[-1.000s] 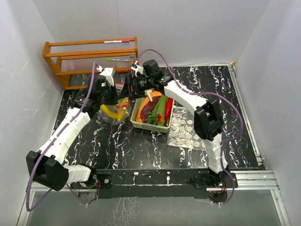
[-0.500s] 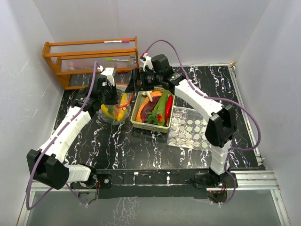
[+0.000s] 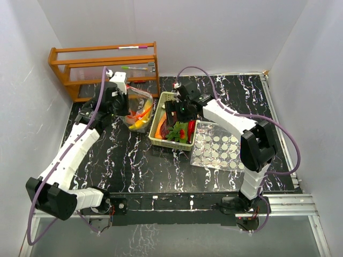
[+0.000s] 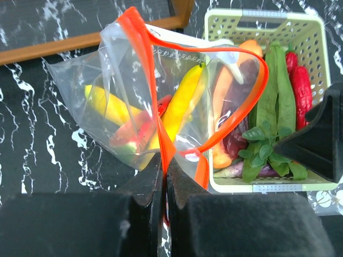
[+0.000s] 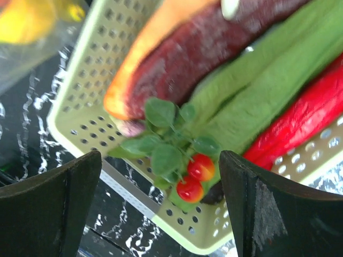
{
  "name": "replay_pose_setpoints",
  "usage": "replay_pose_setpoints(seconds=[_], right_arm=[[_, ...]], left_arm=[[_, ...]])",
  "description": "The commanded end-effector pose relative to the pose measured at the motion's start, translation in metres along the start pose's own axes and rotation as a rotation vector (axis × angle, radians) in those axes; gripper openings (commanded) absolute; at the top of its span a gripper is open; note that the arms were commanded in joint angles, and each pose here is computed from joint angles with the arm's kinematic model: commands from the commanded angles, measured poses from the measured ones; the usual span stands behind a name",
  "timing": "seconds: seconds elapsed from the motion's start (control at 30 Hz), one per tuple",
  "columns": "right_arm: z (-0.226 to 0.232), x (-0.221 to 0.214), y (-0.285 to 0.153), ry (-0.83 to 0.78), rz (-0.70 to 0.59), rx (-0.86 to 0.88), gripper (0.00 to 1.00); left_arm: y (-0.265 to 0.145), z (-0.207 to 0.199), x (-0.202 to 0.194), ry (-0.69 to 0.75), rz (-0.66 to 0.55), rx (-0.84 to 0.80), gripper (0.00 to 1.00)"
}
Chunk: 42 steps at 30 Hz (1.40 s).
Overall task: Place the food in the zip-top bag and seal the zipper
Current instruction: Pick up the fake fruit from the bin.
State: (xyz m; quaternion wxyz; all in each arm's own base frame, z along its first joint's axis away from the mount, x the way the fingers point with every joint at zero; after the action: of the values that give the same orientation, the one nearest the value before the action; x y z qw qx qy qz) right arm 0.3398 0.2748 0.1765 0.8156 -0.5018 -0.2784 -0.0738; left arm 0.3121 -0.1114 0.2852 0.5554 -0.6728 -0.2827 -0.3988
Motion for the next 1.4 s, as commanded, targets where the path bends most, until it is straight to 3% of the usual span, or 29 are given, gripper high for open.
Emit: replay_pose_setpoints(seconds=[0.0, 0.17, 0.33, 0.7, 0.77, 0.83, 1.07, 1.37], right_arm=[[-0.005, -0.004, -0.021, -0.023, -0.037, -0.061, 0.92], [-0.011, -0.023, -0.014, -0.025, 0.016, -0.078, 0.87], [-0.017, -0.036, 0.0, -0.016, 0.062, -0.079, 0.7], [-0.021, -0.05, 0.017, -0.014, 0.102, -0.068, 0.64], [-0.022, -0.053, 0.02, -0.009, 0.108, -0.061, 0.56], [-0.022, -0.054, 0.021, -0.007, 0.106, -0.061, 0.4], [-0.011, -0.032, 0.004, -0.024, 0.046, -0.042, 0.13], [0.032, 0.033, -0.075, -0.082, -0.182, 0.073, 0.11]], left_arm=[[0.013, 0.002, -0.011, 0.02, 0.045, 0.016, 0.0], [0.018, 0.002, -0.01, 0.036, 0.042, 0.019, 0.0], [0.021, -0.001, -0.014, 0.022, 0.047, 0.001, 0.0], [0.021, -0.001, -0.014, 0.022, 0.048, 0.002, 0.0], [0.021, -0.001, -0.016, 0.021, 0.05, 0.0, 0.0], [0.021, -0.001, -0.016, 0.021, 0.052, -0.001, 0.0], [0.021, -0.001, -0.016, 0.02, 0.048, -0.003, 0.0], [0.019, 0.0, -0.016, 0.022, 0.044, 0.0, 0.0]])
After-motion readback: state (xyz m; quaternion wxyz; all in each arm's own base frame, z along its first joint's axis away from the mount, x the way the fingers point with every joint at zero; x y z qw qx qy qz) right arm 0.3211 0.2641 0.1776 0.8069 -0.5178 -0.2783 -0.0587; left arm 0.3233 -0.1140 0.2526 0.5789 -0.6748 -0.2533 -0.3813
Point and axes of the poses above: each gripper's point midway between its finger pads, its own y axis out along the fingers, its own z axis along the line the jaws close on, x = y × z, the point moved 4 cm from there along -y, back along the fingers, and after that the axes turned 1 degree about y, right-handed, at the moved point
